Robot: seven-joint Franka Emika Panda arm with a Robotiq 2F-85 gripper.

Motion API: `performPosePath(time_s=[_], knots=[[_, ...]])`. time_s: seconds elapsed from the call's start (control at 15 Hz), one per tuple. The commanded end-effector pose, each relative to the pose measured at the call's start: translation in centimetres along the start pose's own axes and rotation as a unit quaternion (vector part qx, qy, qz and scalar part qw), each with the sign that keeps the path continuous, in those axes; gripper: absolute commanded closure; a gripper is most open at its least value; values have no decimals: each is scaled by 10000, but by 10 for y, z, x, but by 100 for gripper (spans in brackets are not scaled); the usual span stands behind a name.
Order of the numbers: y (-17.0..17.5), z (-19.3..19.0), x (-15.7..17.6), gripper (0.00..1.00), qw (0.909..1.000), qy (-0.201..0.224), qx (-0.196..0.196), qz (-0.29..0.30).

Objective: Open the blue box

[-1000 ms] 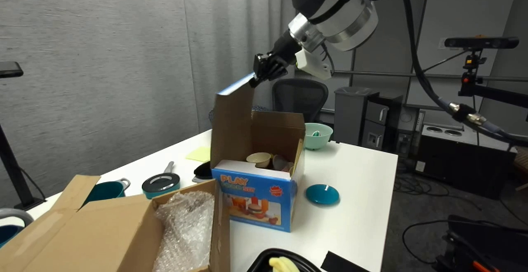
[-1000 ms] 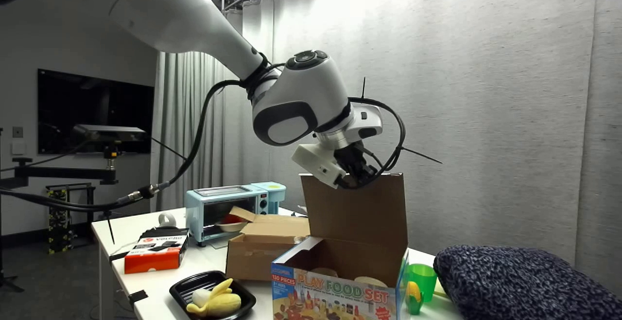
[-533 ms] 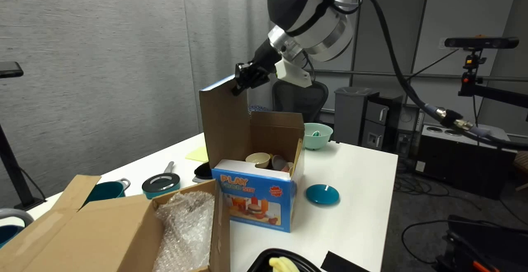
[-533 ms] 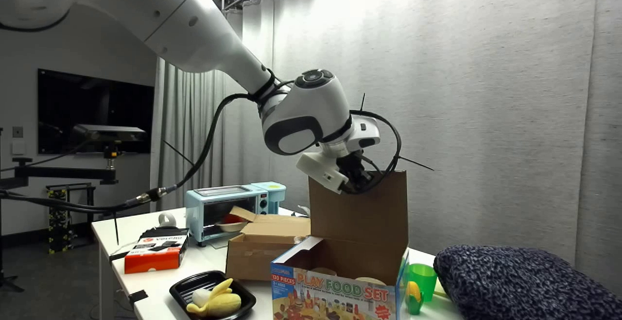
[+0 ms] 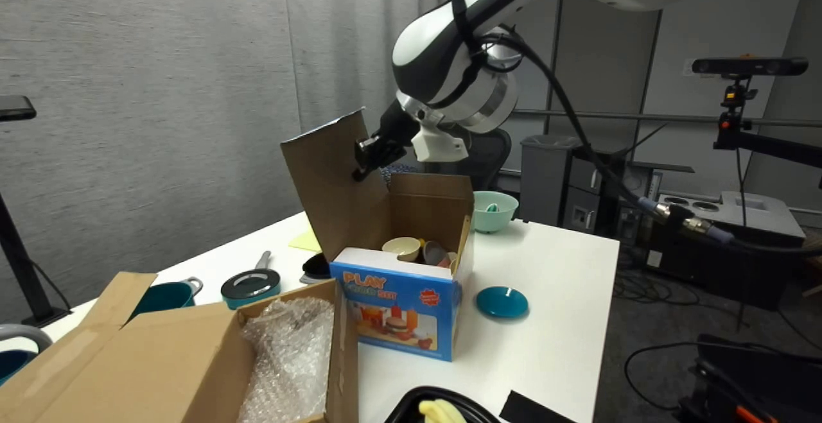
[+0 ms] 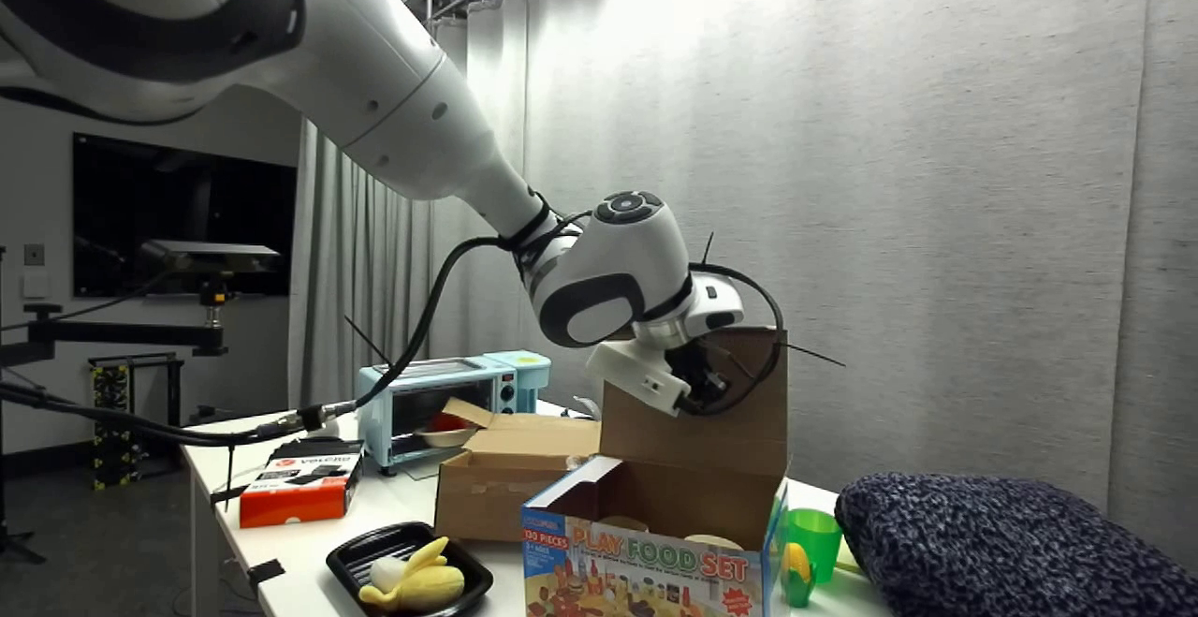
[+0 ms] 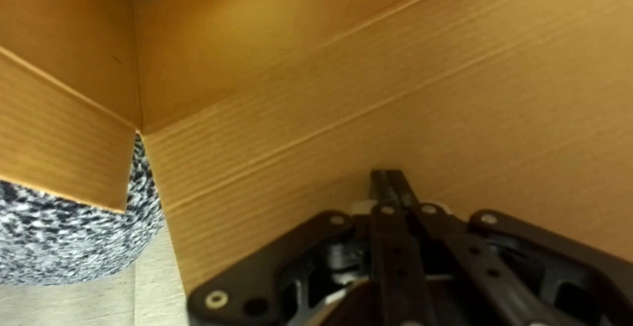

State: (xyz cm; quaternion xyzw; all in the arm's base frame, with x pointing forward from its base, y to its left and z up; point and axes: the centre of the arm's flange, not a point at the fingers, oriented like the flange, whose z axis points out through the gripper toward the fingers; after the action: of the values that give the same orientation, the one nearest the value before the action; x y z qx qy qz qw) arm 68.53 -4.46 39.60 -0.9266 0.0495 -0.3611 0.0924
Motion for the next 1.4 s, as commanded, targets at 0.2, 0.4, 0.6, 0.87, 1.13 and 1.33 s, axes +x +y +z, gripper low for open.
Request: performPosePath(time_s=[0.2,0.4,0.6,0.87,1.13,1.33], knots=[[-7,3,18,100,9997,-86,195,-129],[-8,9,10,99,9999,-52,87,-99],[-9,7,12,99,9999,-65,107,-102],[-11,14,9,100,9996,78,258,67],[-28,19,20,100,9980,479,414,-4],[-25,24,30,100,9974,633,347,-49]])
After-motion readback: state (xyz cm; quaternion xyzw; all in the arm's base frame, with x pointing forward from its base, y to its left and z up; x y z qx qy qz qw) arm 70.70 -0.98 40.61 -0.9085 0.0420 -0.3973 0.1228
